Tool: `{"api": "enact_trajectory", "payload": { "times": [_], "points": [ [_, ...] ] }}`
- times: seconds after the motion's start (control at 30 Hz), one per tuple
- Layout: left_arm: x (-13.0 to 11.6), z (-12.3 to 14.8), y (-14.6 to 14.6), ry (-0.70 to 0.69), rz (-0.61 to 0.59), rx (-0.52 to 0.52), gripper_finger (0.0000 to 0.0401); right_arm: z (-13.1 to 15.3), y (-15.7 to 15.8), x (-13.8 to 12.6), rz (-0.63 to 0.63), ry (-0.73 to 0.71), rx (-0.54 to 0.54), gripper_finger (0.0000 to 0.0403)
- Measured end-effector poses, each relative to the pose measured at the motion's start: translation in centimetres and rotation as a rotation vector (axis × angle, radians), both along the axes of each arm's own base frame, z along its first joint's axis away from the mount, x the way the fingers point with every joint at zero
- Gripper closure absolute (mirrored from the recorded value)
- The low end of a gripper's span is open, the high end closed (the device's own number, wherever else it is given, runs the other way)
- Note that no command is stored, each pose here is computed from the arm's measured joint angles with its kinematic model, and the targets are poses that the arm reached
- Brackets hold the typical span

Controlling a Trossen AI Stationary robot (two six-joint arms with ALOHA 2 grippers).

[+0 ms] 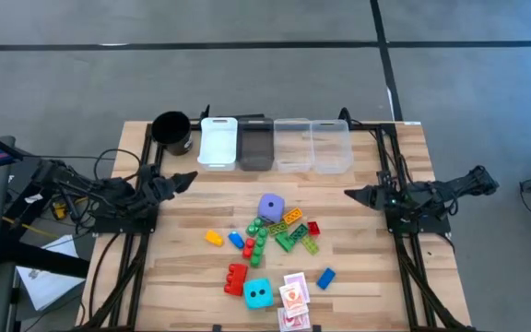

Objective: Pick & Place Toys
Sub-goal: Put the purple dice into the black bin

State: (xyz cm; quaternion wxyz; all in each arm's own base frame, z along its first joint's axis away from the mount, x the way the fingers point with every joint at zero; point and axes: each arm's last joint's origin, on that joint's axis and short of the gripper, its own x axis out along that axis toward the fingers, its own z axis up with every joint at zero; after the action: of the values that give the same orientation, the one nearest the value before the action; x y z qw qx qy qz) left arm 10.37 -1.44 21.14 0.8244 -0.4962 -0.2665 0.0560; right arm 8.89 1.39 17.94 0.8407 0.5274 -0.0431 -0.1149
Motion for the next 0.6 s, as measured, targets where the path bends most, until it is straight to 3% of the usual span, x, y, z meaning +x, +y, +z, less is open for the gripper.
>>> {"api": "enact_trajectory", "payload": {
  "times": [0.37, 0.6],
  "points": [
    [0.9, -0.7, -0.3, 0.040, -0.038, -0.068, 0.0032, -0.3, -0.6, 0.0, -0.076, 0.018, 0.049, 0.0337],
    [4.8, -0.8, -1.5, 0.237, -0.051, -0.092, 0.0032, -0.4, -0.6, 0.0, -0.044, 0.037, 0.022, 0.0337]
  ]
}}
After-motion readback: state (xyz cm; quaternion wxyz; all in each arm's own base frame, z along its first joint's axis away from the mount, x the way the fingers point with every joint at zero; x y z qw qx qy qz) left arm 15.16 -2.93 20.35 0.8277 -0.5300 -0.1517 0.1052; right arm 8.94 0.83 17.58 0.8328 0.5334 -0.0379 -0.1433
